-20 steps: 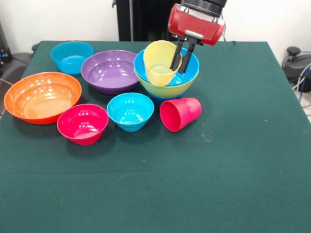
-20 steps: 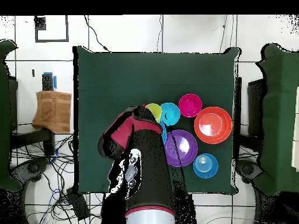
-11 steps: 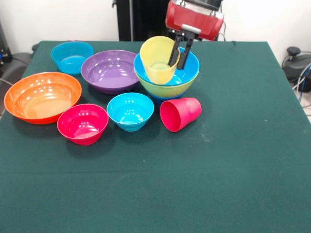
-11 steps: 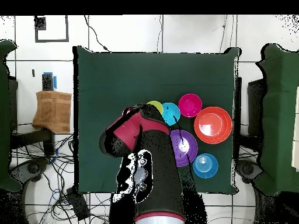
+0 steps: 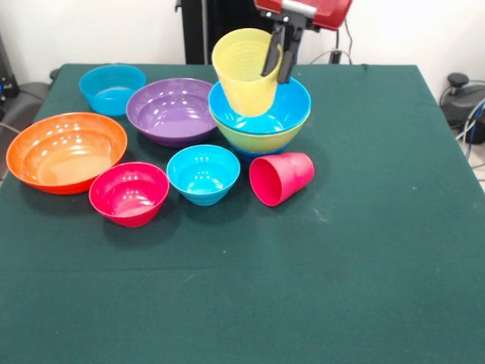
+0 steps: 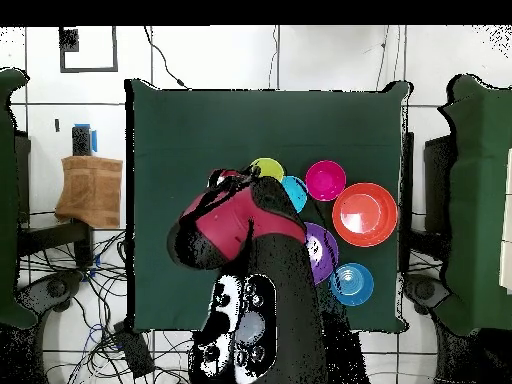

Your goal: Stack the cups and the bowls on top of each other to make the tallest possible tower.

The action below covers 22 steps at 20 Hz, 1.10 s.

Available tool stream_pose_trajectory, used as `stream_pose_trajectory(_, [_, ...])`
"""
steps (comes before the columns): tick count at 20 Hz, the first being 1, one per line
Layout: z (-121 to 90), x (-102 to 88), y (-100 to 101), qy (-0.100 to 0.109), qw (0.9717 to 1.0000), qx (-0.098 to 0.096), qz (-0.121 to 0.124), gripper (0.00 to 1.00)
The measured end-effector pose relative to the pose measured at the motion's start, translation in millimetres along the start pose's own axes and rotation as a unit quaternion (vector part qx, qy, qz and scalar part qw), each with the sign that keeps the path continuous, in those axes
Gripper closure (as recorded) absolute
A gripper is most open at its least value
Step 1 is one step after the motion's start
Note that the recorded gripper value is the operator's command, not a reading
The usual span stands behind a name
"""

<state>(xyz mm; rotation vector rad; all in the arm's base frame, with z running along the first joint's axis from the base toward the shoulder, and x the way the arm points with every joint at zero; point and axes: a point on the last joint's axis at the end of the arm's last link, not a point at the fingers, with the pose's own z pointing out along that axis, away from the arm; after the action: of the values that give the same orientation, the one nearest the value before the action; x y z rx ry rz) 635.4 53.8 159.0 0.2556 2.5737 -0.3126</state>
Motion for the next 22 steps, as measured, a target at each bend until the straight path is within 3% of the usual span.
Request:
stream_pose_trajectory(5, [-10, 8.9, 23, -0.027, 0.9987, -0.018, -0.039, 1.00])
stream_pose_trajectory(6, [-14, 13.5, 34, -0.038, 0.9974, -0.028, -0.054, 1.00])
stream_pose_trajectory(12, [-22, 31.7, 53, -0.062, 0.9928, -0.046, -0.091, 1.00])
stream_pose_trajectory(15, [-21, 38.9, 54, -0.070, 0.9909, -0.049, -0.104, 1.00])
stream_pose_trajectory(17, [-18, 49.9, 54, -0.085, 0.9875, -0.057, -0.120, 1.00])
stream_pose_trajectory(22, [-12, 57.9, 50, -0.098, 0.9855, -0.070, -0.120, 1.00])
